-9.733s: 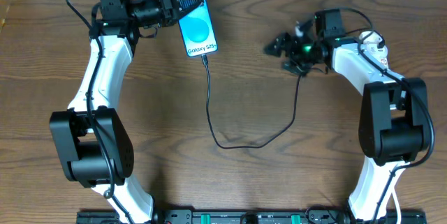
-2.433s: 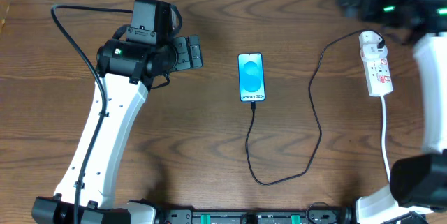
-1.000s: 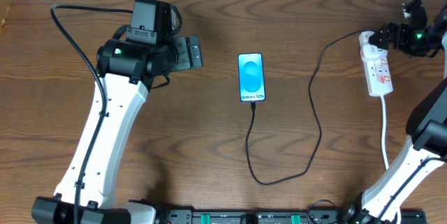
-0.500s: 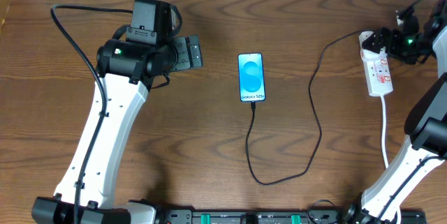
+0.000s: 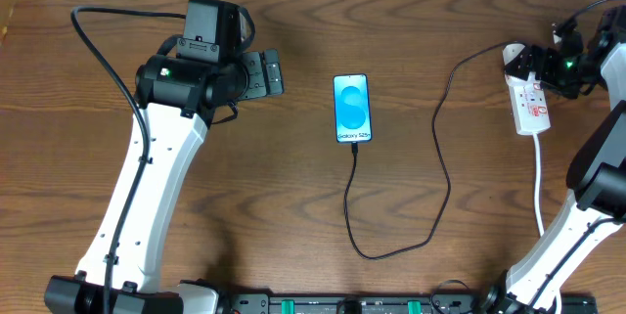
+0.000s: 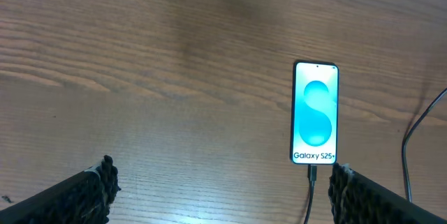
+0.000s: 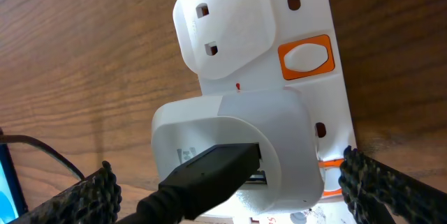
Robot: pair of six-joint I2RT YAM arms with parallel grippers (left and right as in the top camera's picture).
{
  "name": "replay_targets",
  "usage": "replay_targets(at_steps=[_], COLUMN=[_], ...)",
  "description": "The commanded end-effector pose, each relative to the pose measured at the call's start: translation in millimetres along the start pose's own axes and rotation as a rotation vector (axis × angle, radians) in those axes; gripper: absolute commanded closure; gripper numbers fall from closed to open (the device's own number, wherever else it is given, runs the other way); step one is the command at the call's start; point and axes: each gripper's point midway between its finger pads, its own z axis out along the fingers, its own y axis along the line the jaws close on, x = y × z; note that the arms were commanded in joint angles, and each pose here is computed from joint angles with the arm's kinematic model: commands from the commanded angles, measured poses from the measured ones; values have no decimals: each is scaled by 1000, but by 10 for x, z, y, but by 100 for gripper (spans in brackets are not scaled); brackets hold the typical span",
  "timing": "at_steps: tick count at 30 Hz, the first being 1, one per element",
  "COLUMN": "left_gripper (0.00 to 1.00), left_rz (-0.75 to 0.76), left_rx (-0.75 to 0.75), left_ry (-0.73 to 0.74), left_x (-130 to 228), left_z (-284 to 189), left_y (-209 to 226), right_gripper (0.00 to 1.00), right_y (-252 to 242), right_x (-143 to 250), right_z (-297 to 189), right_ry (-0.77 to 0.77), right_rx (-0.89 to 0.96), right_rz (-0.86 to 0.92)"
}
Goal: Plug charger to phone and switch on socket
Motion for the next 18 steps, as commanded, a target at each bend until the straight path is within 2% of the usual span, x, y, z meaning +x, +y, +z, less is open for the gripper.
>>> replay_targets(at_steps=[1,18], left_gripper=[2,2], left_rz=[14,14], left_rx=[-6,-6], left_ry=[-9,-9], left_x=[-26,-26], left_z=[-23,-23], left_y=[3,2], right_gripper=[1,1], right_y=[26,156], right_x=[57,66], right_z=[58,78], right_ry=[19,26], right_rx=[-14,-62], right_rz=[40,52])
